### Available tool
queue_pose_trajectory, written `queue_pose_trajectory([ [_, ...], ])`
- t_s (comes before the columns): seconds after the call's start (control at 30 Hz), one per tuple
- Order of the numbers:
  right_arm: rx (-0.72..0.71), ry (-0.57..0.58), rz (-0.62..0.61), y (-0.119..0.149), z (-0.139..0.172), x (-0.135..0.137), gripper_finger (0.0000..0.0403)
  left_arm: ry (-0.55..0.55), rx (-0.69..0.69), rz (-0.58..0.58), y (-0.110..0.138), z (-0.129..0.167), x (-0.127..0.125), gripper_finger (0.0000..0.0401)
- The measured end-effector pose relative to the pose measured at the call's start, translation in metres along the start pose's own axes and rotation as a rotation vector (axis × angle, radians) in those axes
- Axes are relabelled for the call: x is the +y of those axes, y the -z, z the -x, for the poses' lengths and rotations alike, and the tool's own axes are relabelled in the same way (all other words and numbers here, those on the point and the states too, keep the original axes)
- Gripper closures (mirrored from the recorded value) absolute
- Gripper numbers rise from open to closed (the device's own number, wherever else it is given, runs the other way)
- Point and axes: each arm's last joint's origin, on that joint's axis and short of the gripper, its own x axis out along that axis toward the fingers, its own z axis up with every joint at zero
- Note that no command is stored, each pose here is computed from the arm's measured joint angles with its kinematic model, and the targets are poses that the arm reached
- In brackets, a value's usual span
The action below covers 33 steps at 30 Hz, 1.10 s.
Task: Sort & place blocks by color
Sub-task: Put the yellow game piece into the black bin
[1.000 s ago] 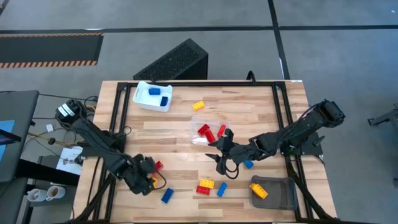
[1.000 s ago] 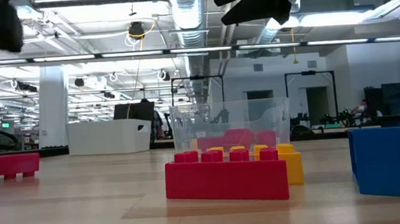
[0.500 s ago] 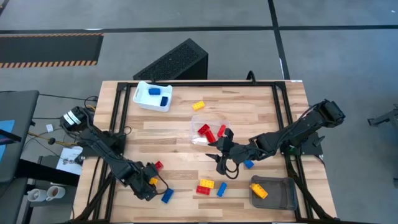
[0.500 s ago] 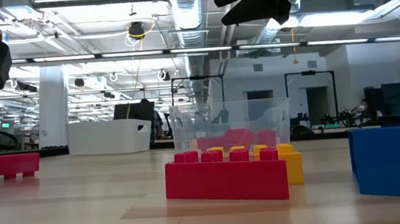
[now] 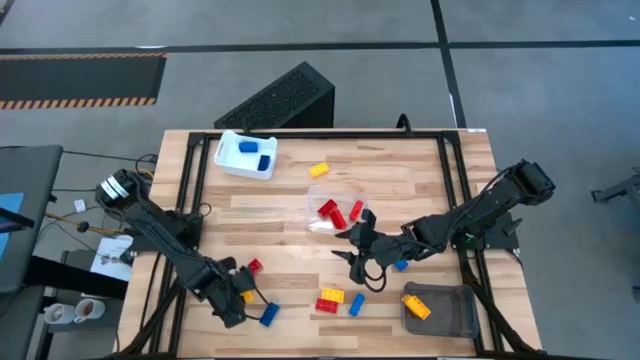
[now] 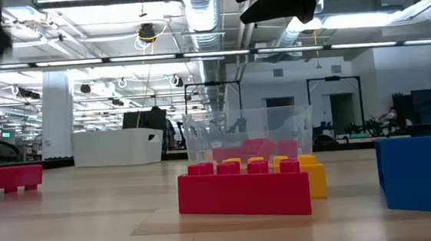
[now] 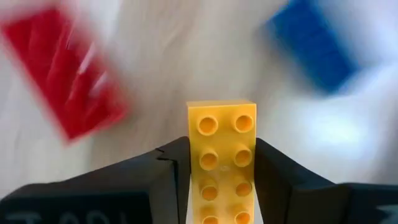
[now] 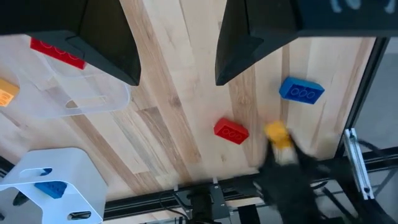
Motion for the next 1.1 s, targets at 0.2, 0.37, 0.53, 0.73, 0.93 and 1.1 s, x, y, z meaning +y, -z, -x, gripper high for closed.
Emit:
queue_pose_trajectory([
  [0.2, 0.004, 0.003, 0.002, 0.000, 0.000, 0.000, 0.0173, 0.025, -0.308, -0.102, -0.016, 0.062, 0.000, 0.0302],
  [0.37, 0.000, -0.003, -0.005, 0.000, 0.001, 0.001, 0.0173, -0.073, -0.528, -0.183, -0.021, 0.102, 0.024, 0.0298],
  [0.53, -0.008, -0.005, -0.010, -0.001, 0.001, 0.001, 0.0173, -0.020, -0.750, -0.233, -0.036, 0.123, 0.039, 0.0297],
  [0.73, -0.079, -0.022, -0.060, -0.010, -0.001, 0.001, 0.0173, 0.169, -1.033, -0.416, -0.059, 0.119, 0.026, 0.0297],
  [0.93, -0.302, -0.135, -0.033, -0.018, -0.012, 0.023, 0.0173, 0.207, -1.217, -0.426, -0.069, 0.115, 0.033, 0.0297],
  [1.1, -0.462, -0.237, 0.070, -0.011, -0.032, 0.038, 0.0173, 0.230, -1.262, -0.411, -0.069, 0.101, 0.046, 0.0297],
])
